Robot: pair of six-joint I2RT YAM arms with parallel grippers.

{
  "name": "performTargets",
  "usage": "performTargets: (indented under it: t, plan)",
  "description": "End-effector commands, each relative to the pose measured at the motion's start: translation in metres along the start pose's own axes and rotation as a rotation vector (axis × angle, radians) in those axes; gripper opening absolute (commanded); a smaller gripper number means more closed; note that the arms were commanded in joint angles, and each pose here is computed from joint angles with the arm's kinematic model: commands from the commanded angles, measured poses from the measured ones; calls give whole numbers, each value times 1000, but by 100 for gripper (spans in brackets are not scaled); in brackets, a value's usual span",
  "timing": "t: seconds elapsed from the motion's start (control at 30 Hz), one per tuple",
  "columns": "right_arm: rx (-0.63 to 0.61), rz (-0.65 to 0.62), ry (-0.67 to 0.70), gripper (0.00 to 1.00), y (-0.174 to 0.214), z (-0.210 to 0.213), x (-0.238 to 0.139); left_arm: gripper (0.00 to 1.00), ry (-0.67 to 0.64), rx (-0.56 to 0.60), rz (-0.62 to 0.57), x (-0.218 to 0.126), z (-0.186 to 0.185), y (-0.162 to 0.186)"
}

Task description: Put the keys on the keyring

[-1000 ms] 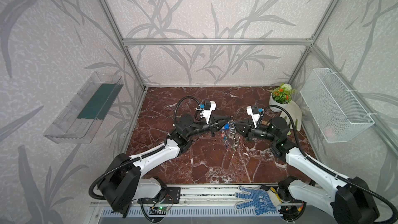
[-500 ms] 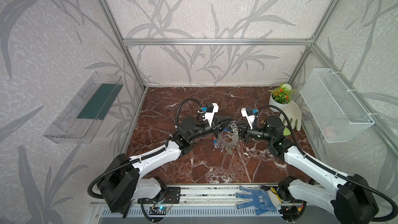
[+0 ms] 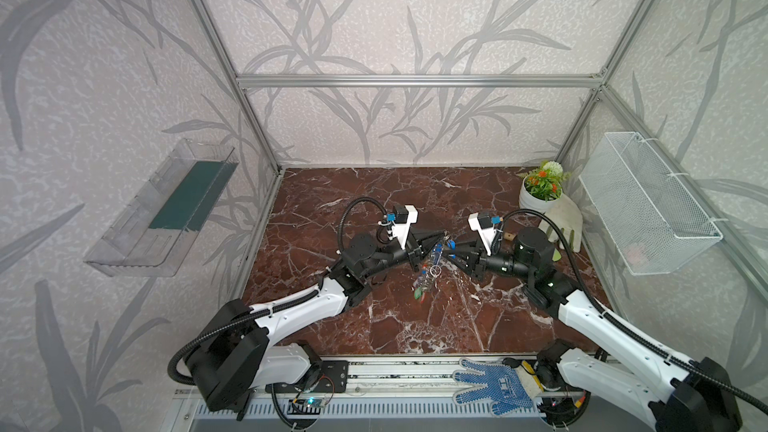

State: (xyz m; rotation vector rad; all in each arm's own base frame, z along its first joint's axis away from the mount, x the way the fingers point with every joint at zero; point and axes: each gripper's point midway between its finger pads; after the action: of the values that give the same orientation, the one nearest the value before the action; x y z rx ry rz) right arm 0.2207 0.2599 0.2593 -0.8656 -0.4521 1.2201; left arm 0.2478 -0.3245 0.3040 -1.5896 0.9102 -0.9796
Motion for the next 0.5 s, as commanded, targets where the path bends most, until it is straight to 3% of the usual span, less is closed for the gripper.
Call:
performTargets:
  t: [0.0, 0.17, 0.4, 0.47]
  plan:
    - [-35, -29, 47, 41, -15, 2, -4, 0, 11, 54, -114, -4, -7, -34]
    - [-7, -106, 74, 51, -30, -3, -22, 0, 13, 53, -110, -5, -8, -33]
    - [13, -190, -34, 51, -56, 16, -39, 0, 24, 44, -111, -6, -10, -31]
    - [17, -178, -62, 47, -60, 19, -35, 0, 26, 45, -120, -8, -10, -32]
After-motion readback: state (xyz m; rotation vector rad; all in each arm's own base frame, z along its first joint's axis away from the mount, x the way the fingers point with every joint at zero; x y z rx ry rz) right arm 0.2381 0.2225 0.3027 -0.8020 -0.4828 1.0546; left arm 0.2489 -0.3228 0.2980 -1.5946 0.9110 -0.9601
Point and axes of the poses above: each gripper's point midway between its finger pads, its own x axis out along the fingers, its own z axis along the line the jaws close on, y = z × x, and after that the axes turned 11 degrees about x, right-handed
